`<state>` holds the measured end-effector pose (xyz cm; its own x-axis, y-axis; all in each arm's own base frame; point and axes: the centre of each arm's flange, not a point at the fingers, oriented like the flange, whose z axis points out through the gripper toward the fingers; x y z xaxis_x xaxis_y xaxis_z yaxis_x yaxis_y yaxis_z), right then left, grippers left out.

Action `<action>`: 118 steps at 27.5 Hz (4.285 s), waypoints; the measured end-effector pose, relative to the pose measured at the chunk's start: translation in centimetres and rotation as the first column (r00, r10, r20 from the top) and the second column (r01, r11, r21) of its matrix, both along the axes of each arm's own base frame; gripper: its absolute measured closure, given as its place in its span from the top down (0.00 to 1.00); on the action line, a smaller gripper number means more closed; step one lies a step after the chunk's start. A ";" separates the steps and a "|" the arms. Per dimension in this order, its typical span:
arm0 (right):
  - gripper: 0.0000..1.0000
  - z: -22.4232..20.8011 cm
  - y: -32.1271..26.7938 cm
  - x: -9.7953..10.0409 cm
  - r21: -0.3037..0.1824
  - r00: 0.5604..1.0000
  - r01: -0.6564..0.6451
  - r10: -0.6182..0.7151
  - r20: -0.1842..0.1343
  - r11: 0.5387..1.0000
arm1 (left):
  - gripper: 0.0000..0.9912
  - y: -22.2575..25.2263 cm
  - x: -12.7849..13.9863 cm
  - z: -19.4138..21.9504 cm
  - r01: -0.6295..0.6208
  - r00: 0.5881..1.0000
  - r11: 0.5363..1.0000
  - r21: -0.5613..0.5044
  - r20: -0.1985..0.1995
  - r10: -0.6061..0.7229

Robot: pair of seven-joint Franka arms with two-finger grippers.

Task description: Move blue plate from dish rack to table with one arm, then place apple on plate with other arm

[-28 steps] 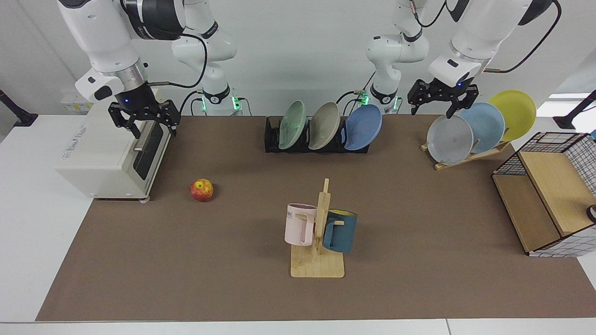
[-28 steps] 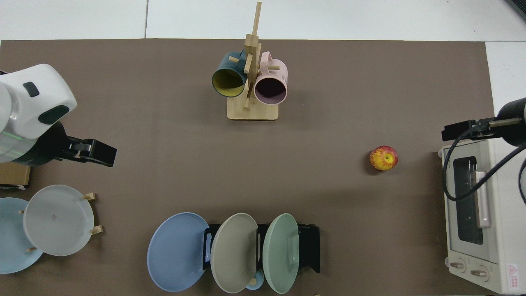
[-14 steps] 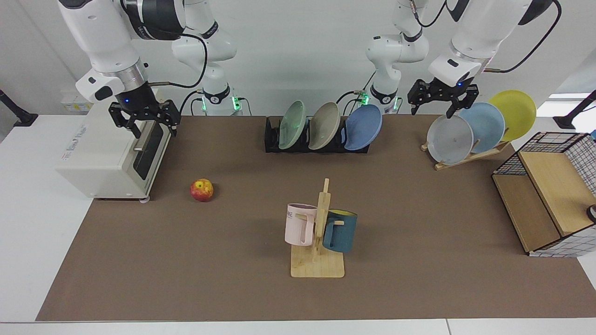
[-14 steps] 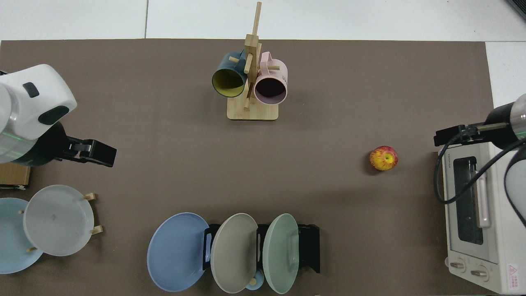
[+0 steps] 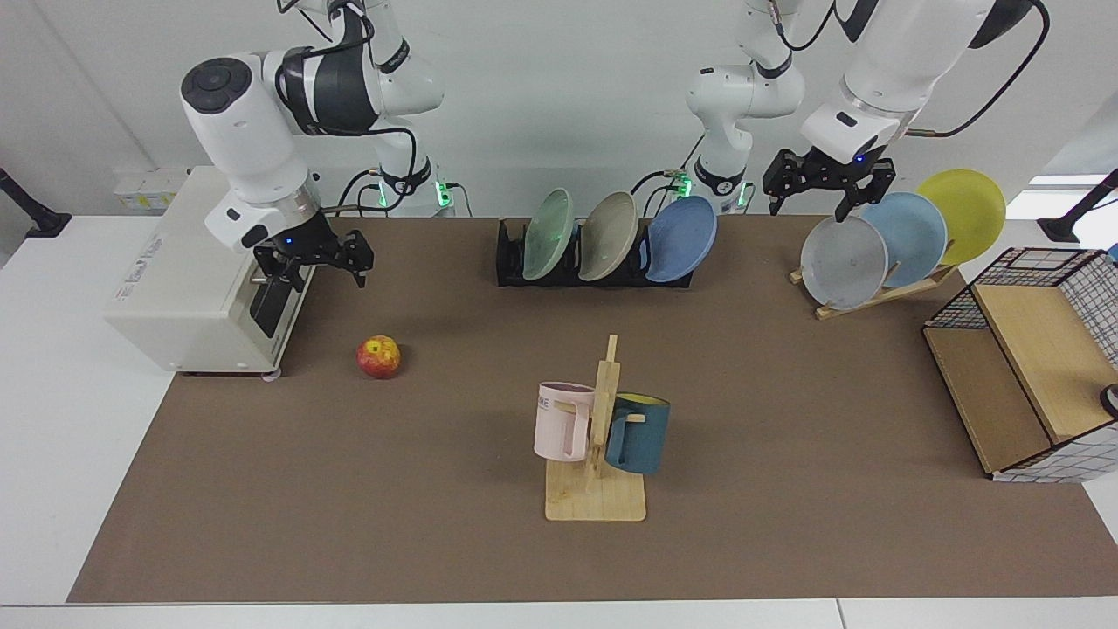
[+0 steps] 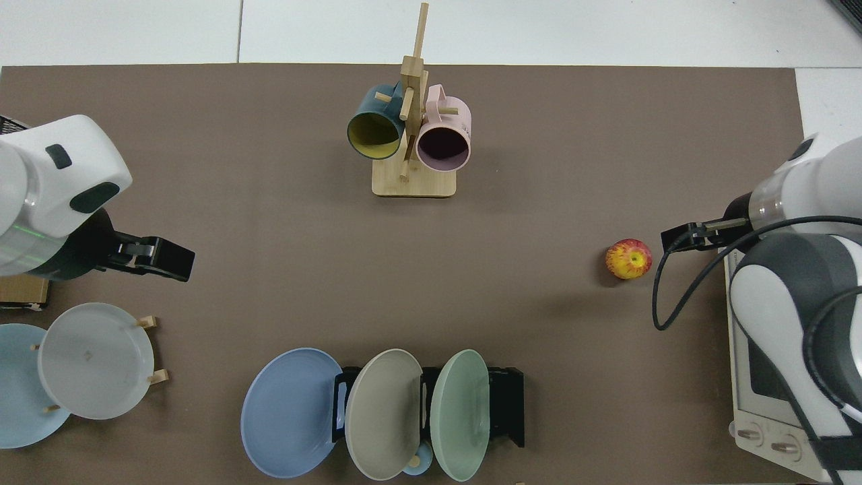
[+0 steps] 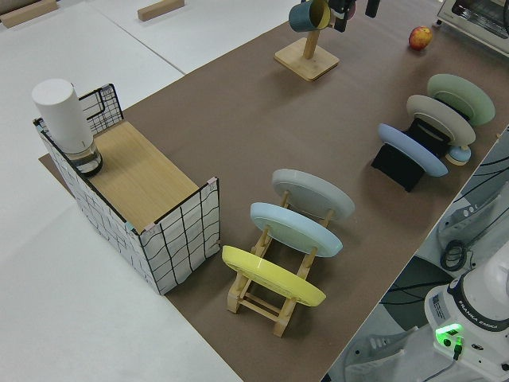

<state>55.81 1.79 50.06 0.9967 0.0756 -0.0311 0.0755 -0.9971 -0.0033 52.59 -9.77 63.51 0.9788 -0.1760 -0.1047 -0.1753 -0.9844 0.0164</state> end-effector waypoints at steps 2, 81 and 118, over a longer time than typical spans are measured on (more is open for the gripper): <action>1.00 -1.2 0.2 0.1 -0.001 1.000 -0.003 0.003 -0.005 1.000 | 1.00 -0.1 -0.6 -0.4 0.001 1.000 1.000 -0.001 -0.010 -0.001; 0.79 -21.4 1.8 0.5 -0.038 0.998 -0.035 0.033 -0.050 0.999 | 0.13 -1.7 -10.7 -9.9 -0.094 0.995 0.994 -0.059 -0.024 0.092; 0.79 -5.6 1.6 -0.4 -0.006 0.999 -0.030 0.030 -0.024 1.000 | 0.13 -4.3 1.8 -28.6 -0.127 0.990 0.797 -0.590 -0.028 0.137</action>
<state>55.45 3.43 44.46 0.9929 0.1053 -0.0557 0.1055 -0.9944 0.0009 54.40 -14.12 34.96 0.9977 -0.0674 -0.0080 -0.0492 -0.7993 0.5990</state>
